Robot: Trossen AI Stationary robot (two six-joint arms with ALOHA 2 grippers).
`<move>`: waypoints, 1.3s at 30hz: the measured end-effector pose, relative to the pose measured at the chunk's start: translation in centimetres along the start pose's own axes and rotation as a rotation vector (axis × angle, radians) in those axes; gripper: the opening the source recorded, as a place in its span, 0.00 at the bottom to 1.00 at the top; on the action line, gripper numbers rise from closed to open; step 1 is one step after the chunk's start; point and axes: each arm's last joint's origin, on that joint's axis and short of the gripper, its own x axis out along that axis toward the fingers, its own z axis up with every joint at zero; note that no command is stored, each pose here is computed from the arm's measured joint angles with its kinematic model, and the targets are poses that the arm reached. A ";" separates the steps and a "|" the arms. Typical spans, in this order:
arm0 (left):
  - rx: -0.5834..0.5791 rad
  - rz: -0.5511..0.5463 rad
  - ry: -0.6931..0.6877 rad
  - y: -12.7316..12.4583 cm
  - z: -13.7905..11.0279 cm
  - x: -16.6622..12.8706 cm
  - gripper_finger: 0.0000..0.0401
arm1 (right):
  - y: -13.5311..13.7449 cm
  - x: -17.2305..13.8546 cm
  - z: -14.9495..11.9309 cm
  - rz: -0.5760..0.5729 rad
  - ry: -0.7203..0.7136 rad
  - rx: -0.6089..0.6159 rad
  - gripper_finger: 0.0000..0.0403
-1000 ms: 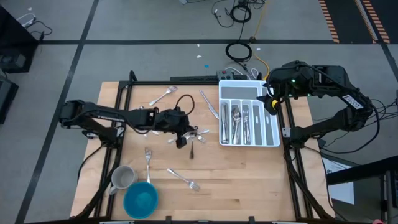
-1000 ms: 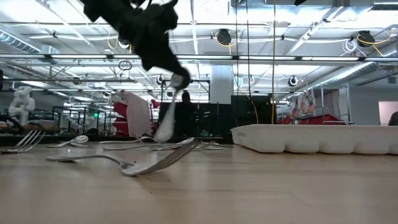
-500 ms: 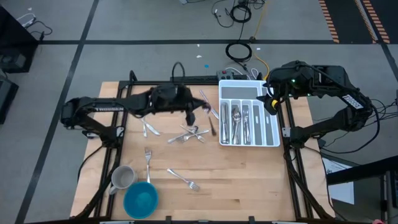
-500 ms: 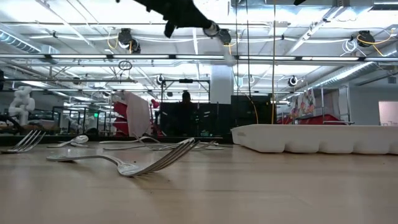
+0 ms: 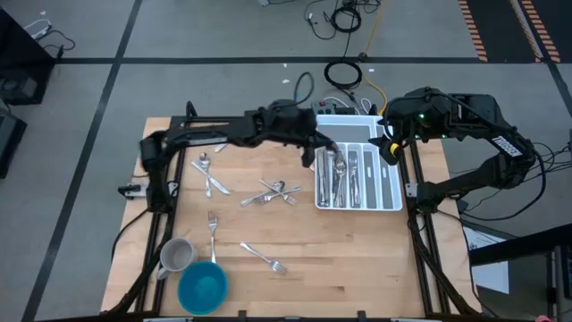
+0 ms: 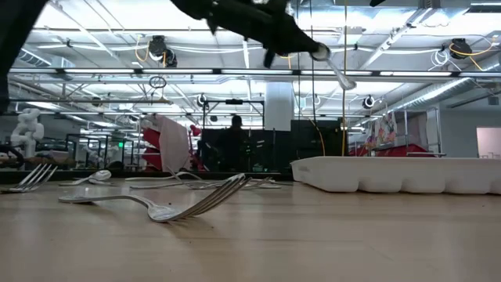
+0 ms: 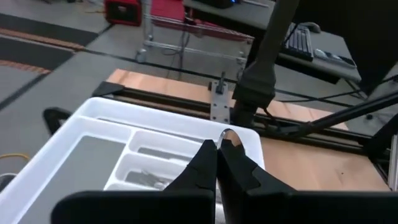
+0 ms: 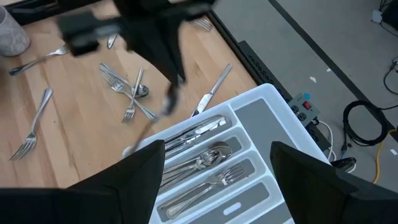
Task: Sort silverware
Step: Put the spoon into the silverware tray
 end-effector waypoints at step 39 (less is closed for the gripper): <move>-0.100 -0.024 0.261 6.9 -11.3 12.3 0.03 | 0.0 0.0 0.0 0.001 -0.001 -0.002 0.71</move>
